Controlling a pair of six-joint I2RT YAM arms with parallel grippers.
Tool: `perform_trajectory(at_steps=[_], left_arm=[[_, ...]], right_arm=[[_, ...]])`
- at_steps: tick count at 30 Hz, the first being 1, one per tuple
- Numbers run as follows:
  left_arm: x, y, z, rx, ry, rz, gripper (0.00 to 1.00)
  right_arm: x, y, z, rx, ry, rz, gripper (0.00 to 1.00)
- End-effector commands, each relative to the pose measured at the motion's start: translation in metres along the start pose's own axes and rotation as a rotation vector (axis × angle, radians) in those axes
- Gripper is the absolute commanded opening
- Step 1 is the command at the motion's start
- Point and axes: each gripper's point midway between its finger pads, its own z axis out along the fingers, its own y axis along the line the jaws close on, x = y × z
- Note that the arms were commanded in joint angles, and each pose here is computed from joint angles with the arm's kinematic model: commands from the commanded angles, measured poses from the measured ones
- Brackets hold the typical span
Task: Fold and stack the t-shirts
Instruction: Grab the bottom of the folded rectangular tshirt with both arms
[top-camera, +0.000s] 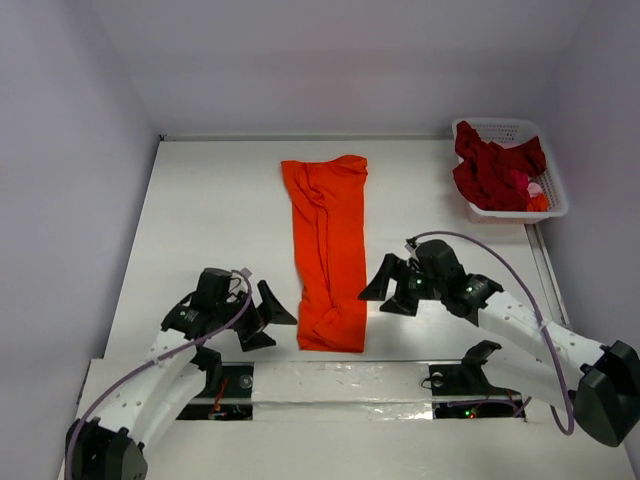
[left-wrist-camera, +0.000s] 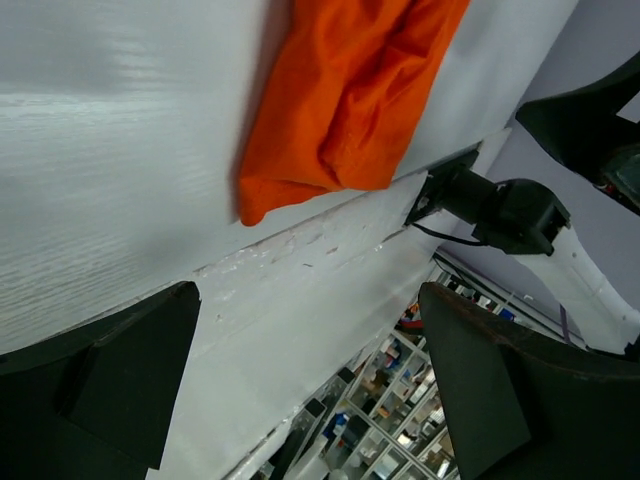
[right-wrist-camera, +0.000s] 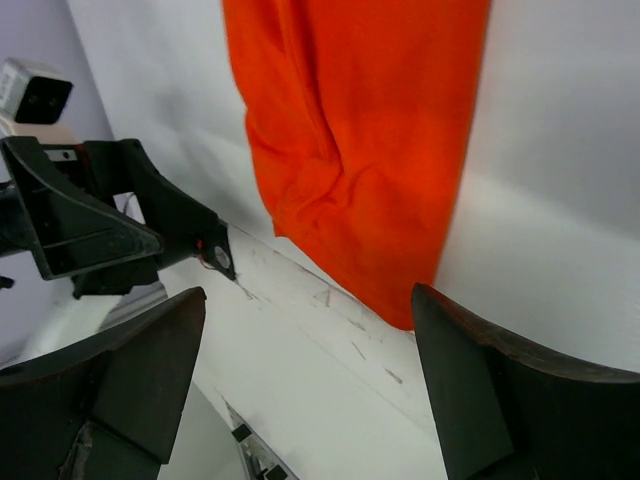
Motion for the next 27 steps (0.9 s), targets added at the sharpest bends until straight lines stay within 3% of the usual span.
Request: perform_trajectory(at_steps=[1, 8, 16, 27], left_arm=[[-0.001, 0.007, 0.012, -0.039, 0.018, 0.005, 0.90], [0.016, 0.007, 0.037, -0.069, 0.059, 0.022, 0.90], [0.027, 0.033, 0.053, -0.132, 0.081, 0.001, 0.87], [0.011, 0.040, 0.063, -0.176, 0.002, -0.033, 0.71]], right_arm=[[0.008, -0.016, 0.013, 0.051, 0.015, -0.012, 0.89], [0.039, -0.017, 0.033, 0.107, 0.076, -0.019, 0.89], [0.056, -0.019, 0.043, 0.139, 0.113, -0.024, 0.87], [0.068, -0.033, 0.046, 0.154, 0.146, 0.016, 0.83]])
